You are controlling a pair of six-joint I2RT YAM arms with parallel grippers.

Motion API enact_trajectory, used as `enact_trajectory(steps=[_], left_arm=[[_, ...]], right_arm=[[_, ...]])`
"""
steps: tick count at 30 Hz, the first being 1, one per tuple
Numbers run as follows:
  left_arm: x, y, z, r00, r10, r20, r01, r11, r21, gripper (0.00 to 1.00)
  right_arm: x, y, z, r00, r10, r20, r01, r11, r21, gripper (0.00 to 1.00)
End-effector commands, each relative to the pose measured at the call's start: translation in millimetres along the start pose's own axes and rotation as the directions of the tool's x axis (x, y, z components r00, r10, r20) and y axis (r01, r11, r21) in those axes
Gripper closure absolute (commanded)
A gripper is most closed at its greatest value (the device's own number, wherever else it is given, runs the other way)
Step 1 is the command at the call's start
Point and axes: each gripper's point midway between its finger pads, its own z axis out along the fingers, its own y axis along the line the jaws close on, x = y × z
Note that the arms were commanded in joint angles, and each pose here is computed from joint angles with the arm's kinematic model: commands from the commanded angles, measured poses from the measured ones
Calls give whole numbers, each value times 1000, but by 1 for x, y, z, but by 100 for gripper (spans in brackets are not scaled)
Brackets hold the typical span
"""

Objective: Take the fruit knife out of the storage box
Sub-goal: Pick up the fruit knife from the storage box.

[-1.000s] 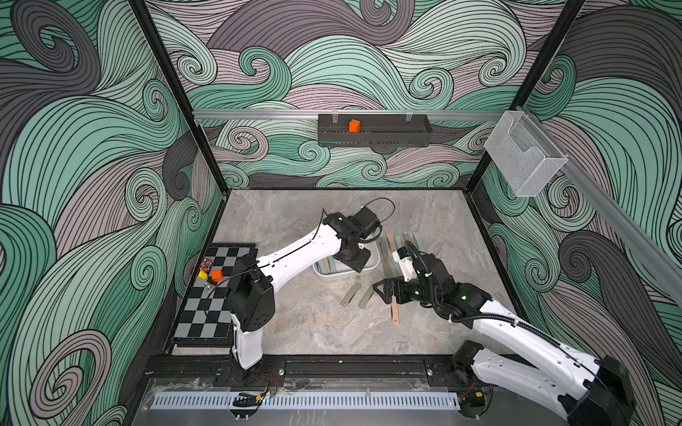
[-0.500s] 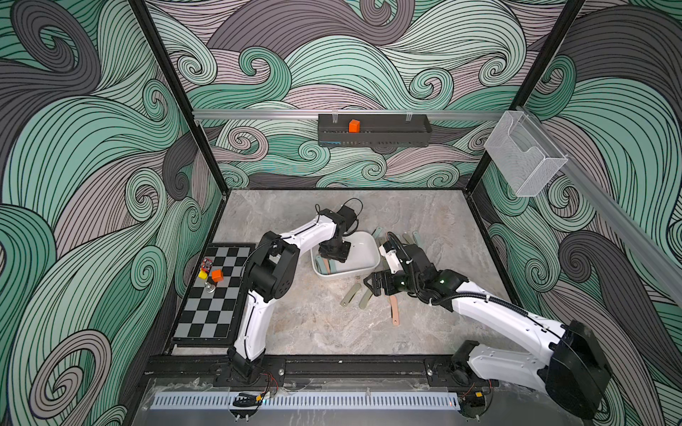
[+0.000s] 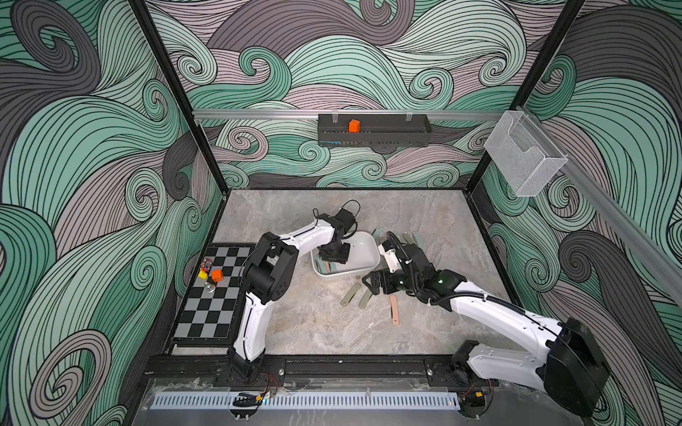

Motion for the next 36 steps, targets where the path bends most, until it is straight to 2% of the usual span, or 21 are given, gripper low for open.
enact_trajectory(steps=[1, 16, 22, 29, 30, 32, 36], left_arm=[[-7, -3, -16, 999, -5, 50, 4, 1000, 13, 54], [5, 17, 19, 1000, -16, -22, 14, 997, -74, 53], [6, 28, 34, 998, 0, -66, -9, 989, -148, 53], [11, 30, 56, 996, -10, -90, -4, 988, -155, 54], [10, 29, 58, 996, -11, -92, -3, 989, -151, 55], [11, 28, 61, 995, -13, -99, -2, 990, -142, 65], [13, 27, 61, 994, -14, -104, 0, 991, -133, 74]], right_arm=[[-2, 4, -2, 1000, -5, 17, 5, 1000, -14, 2], [-2, 4, -1, 1000, -1, 15, 1, 1000, -16, 2], [-5, 5, -2, 1000, -1, 23, 2, 1000, -18, 2], [-5, 5, -4, 1000, -1, 26, 2, 1000, -20, 2], [-4, 5, -5, 1000, -3, 28, 3, 1000, -15, 2], [-5, 4, -7, 999, -4, 34, 5, 1000, -10, 2], [-6, 4, -8, 999, -6, 39, 6, 1000, -8, 2]])
